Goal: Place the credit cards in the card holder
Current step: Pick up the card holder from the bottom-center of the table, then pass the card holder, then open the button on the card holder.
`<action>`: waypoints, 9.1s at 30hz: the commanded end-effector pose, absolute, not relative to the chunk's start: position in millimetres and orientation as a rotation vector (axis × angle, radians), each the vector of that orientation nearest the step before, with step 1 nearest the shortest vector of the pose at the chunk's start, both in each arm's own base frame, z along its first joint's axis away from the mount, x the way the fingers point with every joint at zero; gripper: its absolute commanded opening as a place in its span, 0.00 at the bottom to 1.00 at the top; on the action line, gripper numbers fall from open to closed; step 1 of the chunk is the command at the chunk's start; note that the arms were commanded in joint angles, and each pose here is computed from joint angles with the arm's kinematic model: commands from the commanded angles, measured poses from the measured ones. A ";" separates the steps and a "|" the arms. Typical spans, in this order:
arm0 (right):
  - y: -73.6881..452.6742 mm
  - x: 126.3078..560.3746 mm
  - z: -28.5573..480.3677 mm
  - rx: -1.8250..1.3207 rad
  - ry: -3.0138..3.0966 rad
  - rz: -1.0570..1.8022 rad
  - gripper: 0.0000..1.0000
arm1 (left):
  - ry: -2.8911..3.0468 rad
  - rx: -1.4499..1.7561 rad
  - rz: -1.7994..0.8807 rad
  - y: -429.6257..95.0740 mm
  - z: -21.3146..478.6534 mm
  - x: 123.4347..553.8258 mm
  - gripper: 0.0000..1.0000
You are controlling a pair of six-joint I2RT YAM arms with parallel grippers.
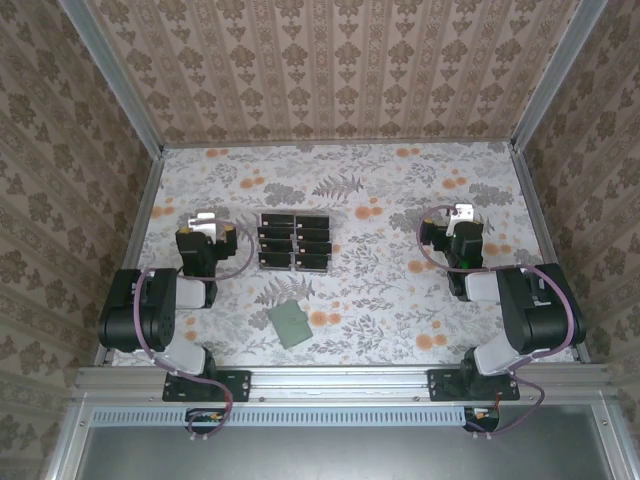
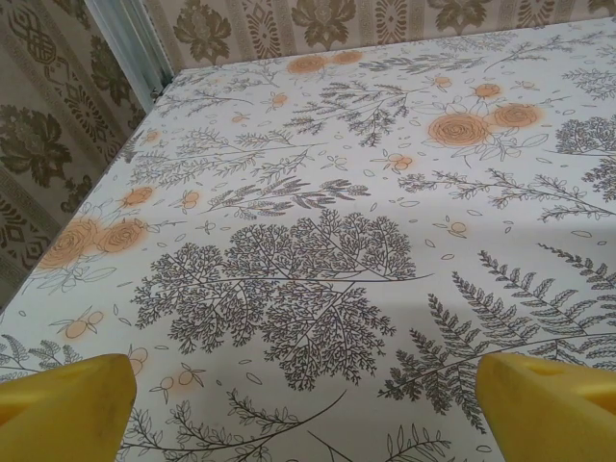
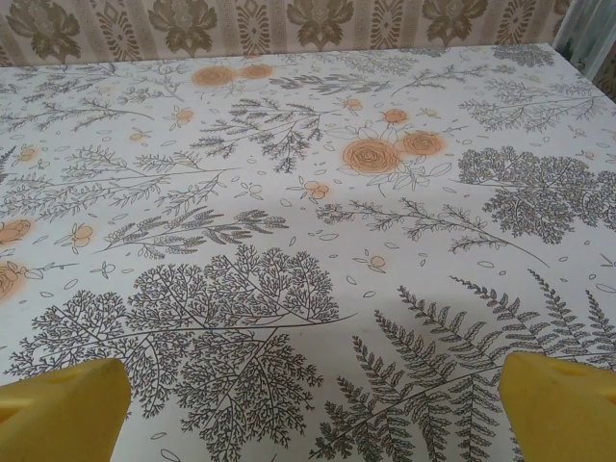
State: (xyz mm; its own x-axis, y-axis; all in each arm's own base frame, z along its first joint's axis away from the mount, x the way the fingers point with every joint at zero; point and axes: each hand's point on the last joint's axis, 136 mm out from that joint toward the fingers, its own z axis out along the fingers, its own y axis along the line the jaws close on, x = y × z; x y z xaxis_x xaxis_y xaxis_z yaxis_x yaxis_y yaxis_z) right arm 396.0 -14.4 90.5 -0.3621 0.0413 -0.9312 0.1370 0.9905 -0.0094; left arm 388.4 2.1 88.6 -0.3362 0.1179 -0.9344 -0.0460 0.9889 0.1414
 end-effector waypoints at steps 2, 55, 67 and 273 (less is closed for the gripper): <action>-12.2 398.6 99.1 0.109 1.908 -0.089 1.00 | 1.862 0.055 0.172 0.5 99.5 390.7 1.00; -26.8 356.6 191.6 0.469 1.990 0.021 1.00 | 1.984 -0.257 0.023 22.4 193.6 363.6 1.00; 35.2 330.3 191.1 0.297 2.095 0.351 1.00 | 2.140 -0.230 -0.092 -31.3 175.7 321.0 1.00; 229.1 269.7 127.7 0.110 2.467 0.580 0.24 | 2.067 -0.136 -1.185 -359.0 156.0 279.4 0.00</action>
State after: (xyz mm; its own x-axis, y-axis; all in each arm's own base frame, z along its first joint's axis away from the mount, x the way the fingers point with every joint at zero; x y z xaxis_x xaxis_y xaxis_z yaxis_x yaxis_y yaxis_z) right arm 268.3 228.6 122.7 -0.8265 0.2007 -0.5260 -0.0583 0.8988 0.4345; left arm 278.1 -358.1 145.8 -0.7480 -0.4167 -0.5166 0.2198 0.5789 -0.7852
